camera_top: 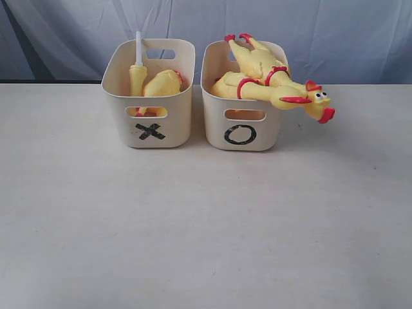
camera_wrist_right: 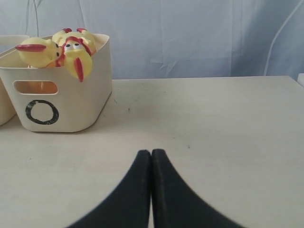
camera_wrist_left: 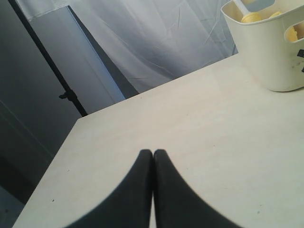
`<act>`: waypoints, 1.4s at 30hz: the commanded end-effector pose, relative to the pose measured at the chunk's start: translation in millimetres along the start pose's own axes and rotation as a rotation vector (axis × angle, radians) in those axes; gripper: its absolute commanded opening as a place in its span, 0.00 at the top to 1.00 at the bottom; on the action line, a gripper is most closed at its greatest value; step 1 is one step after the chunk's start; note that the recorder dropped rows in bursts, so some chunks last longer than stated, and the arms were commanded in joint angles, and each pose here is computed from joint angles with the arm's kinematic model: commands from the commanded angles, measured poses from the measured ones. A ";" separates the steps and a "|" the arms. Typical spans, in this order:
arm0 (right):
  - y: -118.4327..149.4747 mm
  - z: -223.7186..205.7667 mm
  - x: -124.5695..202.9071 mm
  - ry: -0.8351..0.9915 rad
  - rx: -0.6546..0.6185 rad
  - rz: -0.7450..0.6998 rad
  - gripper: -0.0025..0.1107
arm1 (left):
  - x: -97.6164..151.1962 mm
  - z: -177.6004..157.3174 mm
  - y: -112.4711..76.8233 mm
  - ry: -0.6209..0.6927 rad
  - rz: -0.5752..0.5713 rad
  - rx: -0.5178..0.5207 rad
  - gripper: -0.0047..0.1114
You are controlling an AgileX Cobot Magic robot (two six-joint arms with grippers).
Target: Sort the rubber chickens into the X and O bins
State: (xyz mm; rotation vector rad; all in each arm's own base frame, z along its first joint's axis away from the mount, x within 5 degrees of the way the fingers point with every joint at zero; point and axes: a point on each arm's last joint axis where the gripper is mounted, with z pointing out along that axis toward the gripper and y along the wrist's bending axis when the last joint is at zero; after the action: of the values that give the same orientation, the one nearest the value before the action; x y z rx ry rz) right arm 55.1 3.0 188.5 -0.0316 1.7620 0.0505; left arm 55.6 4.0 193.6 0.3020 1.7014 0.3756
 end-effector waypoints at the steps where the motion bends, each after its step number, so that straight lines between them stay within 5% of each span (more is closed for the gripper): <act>1: -0.5 -0.3 0.1 -0.005 0.008 -0.007 0.99 | 1.3 0.0 -0.7 0.000 -0.002 0.002 0.96; 13: -0.7 -0.3 3.3 0.030 0.011 -0.015 0.99 | 0.8 0.0 -0.5 -0.004 -0.009 -0.001 0.96; 27: -0.7 -0.3 3.3 0.030 0.010 -0.022 0.99 | -0.3 0.0 -2.0 -0.014 -0.281 0.018 0.96; 42: -0.7 -0.3 3.4 0.032 0.009 -0.096 0.99 | 0.6 0.0 -3.0 -0.002 -0.286 0.028 0.96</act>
State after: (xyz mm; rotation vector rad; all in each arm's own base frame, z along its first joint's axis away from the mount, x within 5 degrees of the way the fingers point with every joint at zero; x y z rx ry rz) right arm 54.3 2.9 185.0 -0.0776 1.8000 0.0132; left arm 55.8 1.7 193.7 0.0775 1.7126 0.1459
